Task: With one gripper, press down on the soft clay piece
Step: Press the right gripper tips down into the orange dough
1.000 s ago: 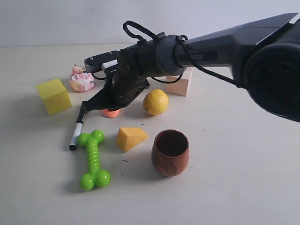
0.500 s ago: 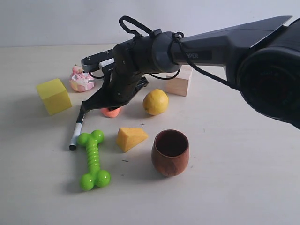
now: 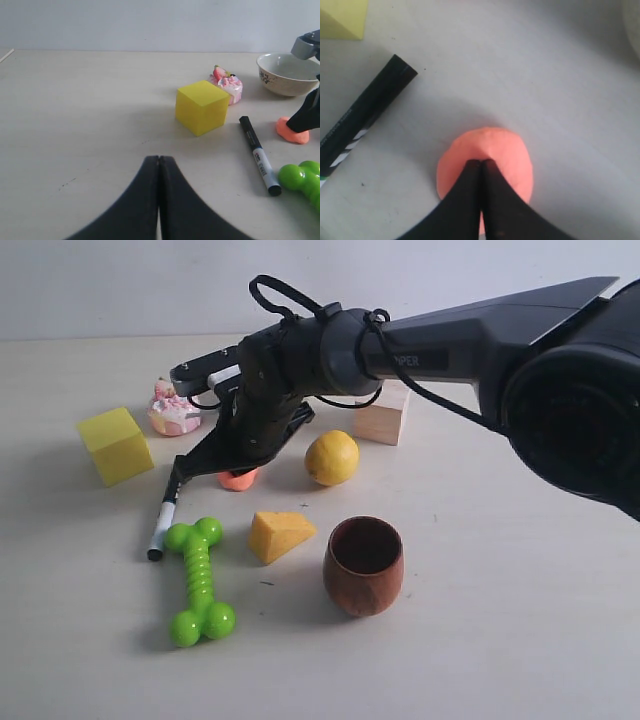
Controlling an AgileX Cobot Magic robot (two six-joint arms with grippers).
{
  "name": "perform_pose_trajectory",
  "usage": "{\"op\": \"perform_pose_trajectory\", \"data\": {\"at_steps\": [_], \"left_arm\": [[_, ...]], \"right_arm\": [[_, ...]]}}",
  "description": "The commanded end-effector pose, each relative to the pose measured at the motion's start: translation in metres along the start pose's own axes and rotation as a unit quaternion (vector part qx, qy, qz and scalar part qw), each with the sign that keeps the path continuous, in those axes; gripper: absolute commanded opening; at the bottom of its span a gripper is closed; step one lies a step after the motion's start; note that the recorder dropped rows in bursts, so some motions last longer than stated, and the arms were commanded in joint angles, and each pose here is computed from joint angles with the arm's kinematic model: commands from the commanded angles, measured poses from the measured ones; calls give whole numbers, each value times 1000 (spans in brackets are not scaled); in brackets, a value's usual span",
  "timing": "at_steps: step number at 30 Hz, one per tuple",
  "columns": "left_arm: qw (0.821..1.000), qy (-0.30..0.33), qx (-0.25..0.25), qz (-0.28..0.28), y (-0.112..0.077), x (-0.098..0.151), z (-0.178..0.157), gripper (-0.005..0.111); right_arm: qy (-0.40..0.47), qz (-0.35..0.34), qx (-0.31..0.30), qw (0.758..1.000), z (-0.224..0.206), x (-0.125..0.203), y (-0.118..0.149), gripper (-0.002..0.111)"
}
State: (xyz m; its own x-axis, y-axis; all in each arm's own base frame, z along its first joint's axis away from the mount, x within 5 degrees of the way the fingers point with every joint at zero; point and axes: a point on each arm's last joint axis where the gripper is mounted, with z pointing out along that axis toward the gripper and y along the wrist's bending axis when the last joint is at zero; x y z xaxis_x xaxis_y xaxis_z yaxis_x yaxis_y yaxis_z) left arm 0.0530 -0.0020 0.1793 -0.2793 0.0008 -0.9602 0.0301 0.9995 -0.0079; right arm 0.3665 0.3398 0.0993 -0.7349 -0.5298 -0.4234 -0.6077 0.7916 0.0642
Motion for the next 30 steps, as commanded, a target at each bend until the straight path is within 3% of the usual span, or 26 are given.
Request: {"op": "perform_pose_trajectory", "data": {"at_steps": [1,30], "left_arm": [[1000,-8,3,-1,0,-2,0,0],[1000,-8,3,-1,0,-2,0,0]], "right_arm": [[37,-10,8,999,15,13,-3,13],[18,-6,4,1000,-3,-10,1,13]]}}
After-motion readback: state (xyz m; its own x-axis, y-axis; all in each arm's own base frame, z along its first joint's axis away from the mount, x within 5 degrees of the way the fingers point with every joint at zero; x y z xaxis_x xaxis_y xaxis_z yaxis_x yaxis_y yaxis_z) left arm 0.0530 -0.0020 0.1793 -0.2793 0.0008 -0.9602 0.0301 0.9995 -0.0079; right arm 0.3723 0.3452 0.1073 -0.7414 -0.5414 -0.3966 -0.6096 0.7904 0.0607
